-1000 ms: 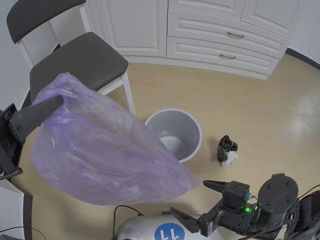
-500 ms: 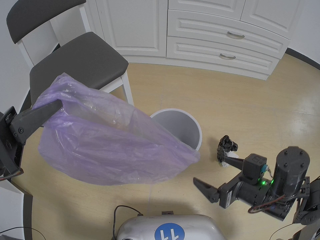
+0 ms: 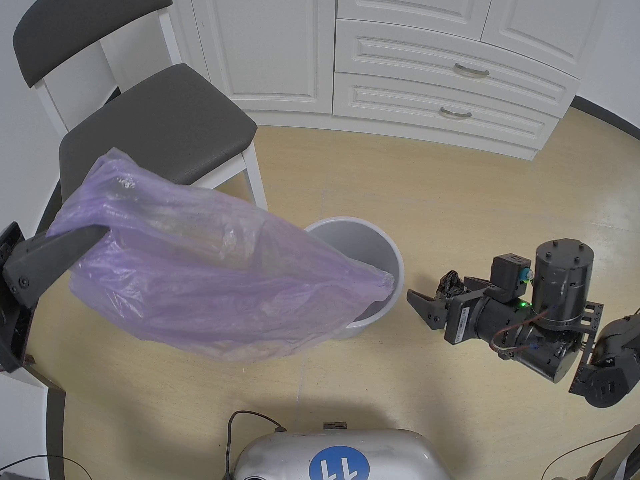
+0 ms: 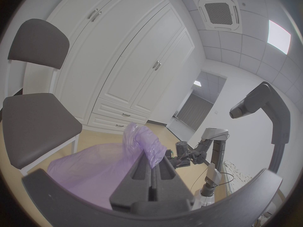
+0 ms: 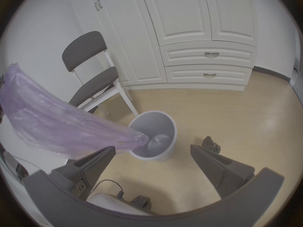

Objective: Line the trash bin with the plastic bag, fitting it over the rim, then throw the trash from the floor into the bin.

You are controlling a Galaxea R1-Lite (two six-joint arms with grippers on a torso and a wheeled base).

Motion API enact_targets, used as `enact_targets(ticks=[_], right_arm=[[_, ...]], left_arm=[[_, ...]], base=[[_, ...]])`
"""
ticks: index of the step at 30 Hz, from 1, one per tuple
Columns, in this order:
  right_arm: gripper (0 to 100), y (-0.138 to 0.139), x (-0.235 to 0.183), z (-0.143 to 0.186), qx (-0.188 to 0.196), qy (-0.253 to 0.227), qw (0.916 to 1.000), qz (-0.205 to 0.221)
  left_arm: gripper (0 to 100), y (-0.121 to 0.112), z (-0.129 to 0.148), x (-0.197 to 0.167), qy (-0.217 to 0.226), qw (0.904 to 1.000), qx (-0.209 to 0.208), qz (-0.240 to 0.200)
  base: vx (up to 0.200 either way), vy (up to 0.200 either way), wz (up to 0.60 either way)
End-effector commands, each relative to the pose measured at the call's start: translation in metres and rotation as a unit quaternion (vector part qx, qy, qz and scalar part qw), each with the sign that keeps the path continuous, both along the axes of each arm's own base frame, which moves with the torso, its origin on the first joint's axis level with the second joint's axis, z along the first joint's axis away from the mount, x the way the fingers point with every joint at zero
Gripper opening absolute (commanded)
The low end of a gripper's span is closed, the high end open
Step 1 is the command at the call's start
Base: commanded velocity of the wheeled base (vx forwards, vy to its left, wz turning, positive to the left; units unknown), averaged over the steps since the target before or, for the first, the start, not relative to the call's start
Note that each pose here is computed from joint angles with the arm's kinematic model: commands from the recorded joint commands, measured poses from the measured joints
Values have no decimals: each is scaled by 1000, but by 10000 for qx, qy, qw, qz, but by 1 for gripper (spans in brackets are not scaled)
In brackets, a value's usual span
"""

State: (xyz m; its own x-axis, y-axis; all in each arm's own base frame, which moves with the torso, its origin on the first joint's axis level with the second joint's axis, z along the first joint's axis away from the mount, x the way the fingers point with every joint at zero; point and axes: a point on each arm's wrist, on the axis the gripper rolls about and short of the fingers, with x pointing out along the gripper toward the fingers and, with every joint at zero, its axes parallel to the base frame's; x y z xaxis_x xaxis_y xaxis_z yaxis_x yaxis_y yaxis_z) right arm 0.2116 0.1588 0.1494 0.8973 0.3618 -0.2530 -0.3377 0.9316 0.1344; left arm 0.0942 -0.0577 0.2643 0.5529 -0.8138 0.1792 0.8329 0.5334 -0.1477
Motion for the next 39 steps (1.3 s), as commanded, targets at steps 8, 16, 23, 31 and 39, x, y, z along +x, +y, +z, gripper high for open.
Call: enact_targets(ticks=[8, 16, 23, 31, 39], right_arm=[[100, 27, 25, -27, 153, 466, 9988, -30], [100, 37, 12, -28, 144, 519, 9983, 233], [100, 32, 15, -22, 207, 410, 9989, 107], [100, 26, 15, -22, 179, 457, 9988, 74], [100, 28, -19, -23, -113, 636, 9955, 699]], left_arm=[[0, 3, 0, -8, -107, 9999, -36, -84], [0, 3, 0, -6, -85, 9999, -19, -83], [0, 2, -1, -5, -64, 10000, -10, -68], [0, 2, -1, -4, -43, 10000, 0, -68], [0, 2, -1, -4, -43, 10000, 0, -68]], base=[[0, 0, 0], [0, 0, 0], [0, 0, 0], [0, 0, 0], [0, 0, 0]])
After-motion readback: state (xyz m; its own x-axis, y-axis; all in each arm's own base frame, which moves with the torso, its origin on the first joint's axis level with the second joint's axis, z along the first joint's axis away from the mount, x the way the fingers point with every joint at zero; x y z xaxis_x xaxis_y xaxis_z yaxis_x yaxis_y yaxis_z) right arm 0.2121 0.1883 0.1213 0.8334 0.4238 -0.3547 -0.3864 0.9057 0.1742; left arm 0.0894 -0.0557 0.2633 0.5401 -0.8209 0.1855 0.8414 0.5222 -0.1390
